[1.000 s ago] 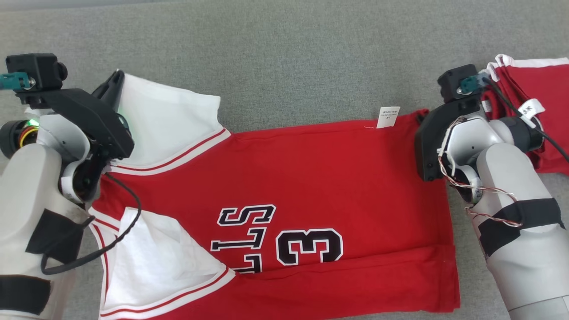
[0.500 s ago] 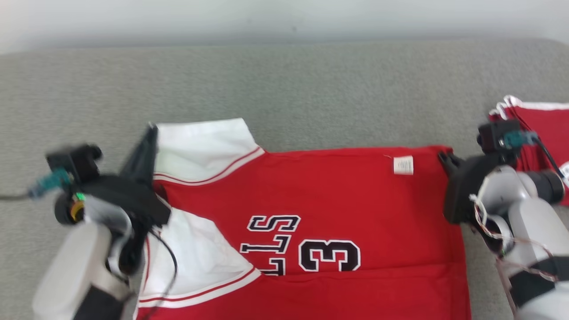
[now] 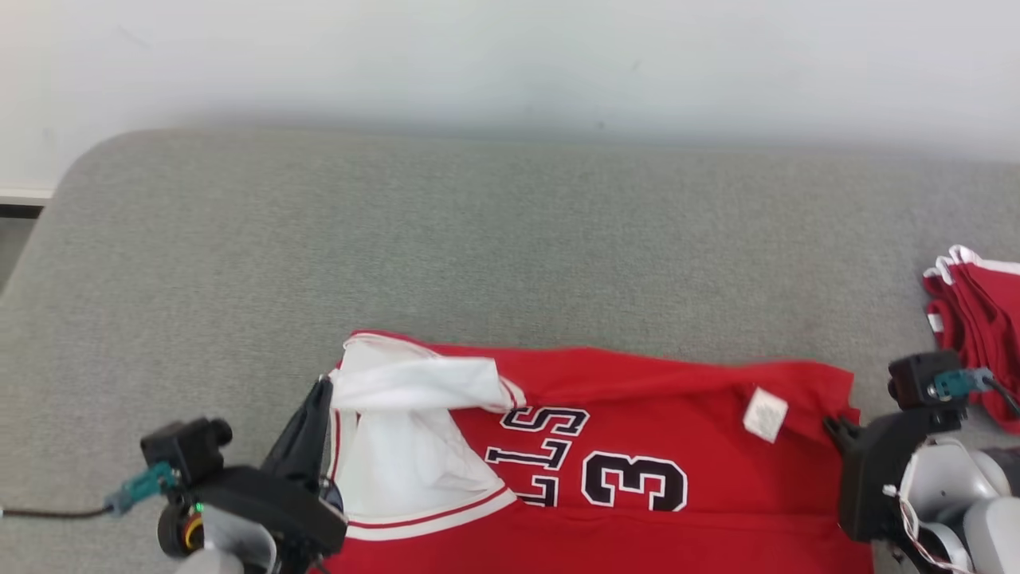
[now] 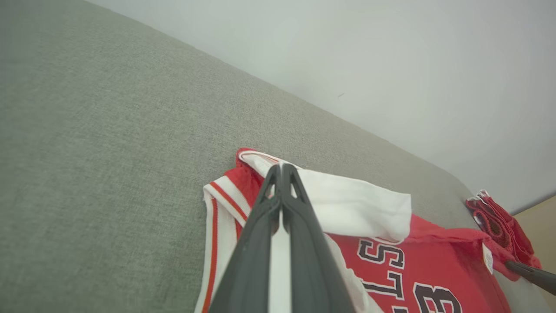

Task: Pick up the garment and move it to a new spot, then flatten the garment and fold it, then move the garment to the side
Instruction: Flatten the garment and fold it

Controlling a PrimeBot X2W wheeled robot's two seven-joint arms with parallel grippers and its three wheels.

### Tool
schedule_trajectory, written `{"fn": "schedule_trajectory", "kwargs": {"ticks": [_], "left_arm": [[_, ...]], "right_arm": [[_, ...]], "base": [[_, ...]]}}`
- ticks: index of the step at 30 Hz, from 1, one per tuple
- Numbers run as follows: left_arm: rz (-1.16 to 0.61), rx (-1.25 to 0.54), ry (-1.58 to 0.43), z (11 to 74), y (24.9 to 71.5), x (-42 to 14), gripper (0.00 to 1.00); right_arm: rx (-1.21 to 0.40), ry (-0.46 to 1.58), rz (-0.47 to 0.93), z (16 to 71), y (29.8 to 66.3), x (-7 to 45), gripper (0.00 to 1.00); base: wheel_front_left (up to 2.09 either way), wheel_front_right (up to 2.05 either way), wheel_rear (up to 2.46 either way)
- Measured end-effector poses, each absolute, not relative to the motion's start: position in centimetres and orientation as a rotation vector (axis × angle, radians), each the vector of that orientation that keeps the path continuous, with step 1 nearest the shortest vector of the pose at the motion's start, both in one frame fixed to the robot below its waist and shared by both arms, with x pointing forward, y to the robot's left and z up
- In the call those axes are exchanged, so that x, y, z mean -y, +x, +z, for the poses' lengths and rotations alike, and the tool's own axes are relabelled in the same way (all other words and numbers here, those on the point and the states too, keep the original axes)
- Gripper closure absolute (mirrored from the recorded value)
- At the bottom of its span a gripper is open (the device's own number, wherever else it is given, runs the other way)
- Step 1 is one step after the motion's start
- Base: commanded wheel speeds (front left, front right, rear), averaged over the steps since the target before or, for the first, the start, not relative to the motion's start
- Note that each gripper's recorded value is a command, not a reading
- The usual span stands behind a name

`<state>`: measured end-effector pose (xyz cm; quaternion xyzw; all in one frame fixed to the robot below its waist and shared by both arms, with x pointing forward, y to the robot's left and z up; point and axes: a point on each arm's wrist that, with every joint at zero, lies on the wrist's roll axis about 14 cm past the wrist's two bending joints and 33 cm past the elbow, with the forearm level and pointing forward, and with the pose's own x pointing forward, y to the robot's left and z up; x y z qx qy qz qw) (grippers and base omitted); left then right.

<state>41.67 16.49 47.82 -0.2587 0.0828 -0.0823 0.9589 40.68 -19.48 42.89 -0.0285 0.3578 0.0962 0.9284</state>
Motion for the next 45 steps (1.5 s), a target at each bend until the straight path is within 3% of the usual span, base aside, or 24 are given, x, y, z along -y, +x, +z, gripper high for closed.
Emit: {"fn": "schedule_trajectory", "kwargs": {"ticks": [22, 23, 24, 25, 26, 27, 28, 35, 39, 45], "left_arm": [[-0.077, -0.289, -0.603, 44.0, 36.0, -16.7, 1.00], [-0.072, -0.294, -0.605, 43.8, 35.8, -16.8, 1.00], [-0.067, -0.299, -0.608, 43.6, 35.7, -16.9, 1.00], [-0.065, -0.302, -0.607, 43.5, 35.6, -16.9, 1.00], [-0.066, -0.308, -0.604, 43.4, 35.5, -17.0, 1.00], [-0.069, -0.317, -0.599, 43.2, 35.3, -16.9, 0.76], [-0.071, -0.325, -0.590, 43.0, 35.1, -16.9, 0.00], [-0.064, -0.291, -0.455, 42.9, 34.1, -17.9, 0.00], [-0.059, -0.136, -0.356, 45.7, 34.3, -19.0, 0.00], [0.002, 0.162, -0.339, 53.7, 34.6, -21.4, 0.00]], "right_arm": [[-0.894, -0.101, 0.153, 41.6, 35.2, 20.9, 1.00], [-0.898, -0.094, 0.151, 41.5, 35.1, 20.9, 0.92], [-0.896, -0.084, 0.148, 41.4, 35.0, 20.9, 0.07], [-0.890, -0.074, 0.141, 41.5, 35.1, 20.9, 0.00], [-0.887, -0.069, 0.139, 41.5, 35.1, 20.9, 0.00], [-0.887, -0.065, 0.136, 41.5, 35.1, 20.9, 0.00], [-0.886, -0.060, 0.134, 41.4, 35.1, 20.9, 0.00], [-0.854, 0.006, 0.093, 41.8, 35.0, 21.5, 0.00], [-0.860, 0.098, 0.066, 41.6, 33.9, 22.0, 0.00], [-0.717, 0.190, 0.020, 44.5, 35.1, 22.1, 0.00]], "base": [[0.00, 0.00, 0.00], [0.00, 0.00, 0.00], [0.00, 0.00, 0.00], [0.00, 0.00, 0.00], [0.00, 0.00, 0.00], [0.00, 0.00, 0.00], [0.00, 0.00, 0.00], [0.00, 0.00, 0.00], [0.00, 0.00, 0.00], [0.00, 0.00, 0.00]]}}
